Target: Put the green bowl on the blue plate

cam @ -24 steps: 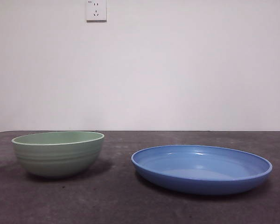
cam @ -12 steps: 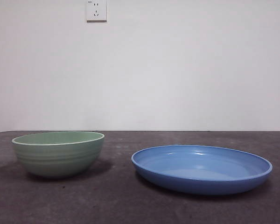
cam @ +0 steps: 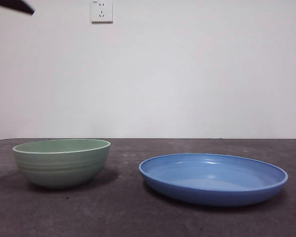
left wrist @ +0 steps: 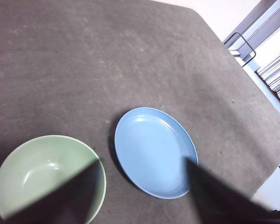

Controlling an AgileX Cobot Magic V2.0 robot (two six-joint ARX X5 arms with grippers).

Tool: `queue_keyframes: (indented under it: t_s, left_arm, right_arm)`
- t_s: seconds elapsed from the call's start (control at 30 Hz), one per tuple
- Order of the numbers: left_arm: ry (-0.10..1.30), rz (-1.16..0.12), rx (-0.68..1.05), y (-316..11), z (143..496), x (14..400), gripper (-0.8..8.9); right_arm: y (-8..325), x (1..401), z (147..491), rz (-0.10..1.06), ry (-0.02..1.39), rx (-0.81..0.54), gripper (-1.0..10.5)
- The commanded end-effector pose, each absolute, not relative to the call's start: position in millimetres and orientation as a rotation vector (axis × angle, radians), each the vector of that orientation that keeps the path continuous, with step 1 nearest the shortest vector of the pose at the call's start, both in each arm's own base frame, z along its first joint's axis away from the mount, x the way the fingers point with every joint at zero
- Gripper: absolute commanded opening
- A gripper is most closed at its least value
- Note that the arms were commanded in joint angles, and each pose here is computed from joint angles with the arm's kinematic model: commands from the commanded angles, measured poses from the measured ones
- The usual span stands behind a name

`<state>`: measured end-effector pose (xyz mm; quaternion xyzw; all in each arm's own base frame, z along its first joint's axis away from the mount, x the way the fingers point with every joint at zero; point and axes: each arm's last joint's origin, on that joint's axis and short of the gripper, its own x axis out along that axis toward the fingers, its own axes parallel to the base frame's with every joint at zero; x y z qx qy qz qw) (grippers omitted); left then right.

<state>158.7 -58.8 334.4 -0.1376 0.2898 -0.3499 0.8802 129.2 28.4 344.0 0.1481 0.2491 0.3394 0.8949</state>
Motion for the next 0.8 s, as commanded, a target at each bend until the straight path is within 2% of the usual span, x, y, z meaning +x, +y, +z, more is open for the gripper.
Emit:
queue_keyframes:
  t_s: [0.03,0.1,0.17,0.43,0.53,0.7,0.8]
  left_arm:
    - [0.574,-0.747,-0.27,-60,341,160,5.63]
    - [0.572,-0.748,-0.265,-60,341,159,6.03]
    - [0.569,-0.75,-0.256,-60,341,160,6.02]
    - [0.565,-0.751,-0.225,-60,340,160,5.93]
    - [0.608,-0.67,-0.213,-59,334,164,5.93]
    - [0.753,-0.455,-0.154,-57,314,180,5.93]
    - [0.836,-0.391,-0.116,-59,299,194,5.93]
  right_arm:
    - [29,129,348,0.712,0.499,0.29,4.9]
    - [29,129,348,0.711,0.499,0.29,5.6]
    - [29,129,348,0.711,0.5,0.293,6.1]
    - [29,129,348,0.712,0.499,0.293,6.2]
    - [29,129,348,0.711,0.502,0.299,6.2]
    - [29,129,348,0.713,0.502,0.3,6.2]
    - [29,129,348,0.713,0.502,0.3,6.2]
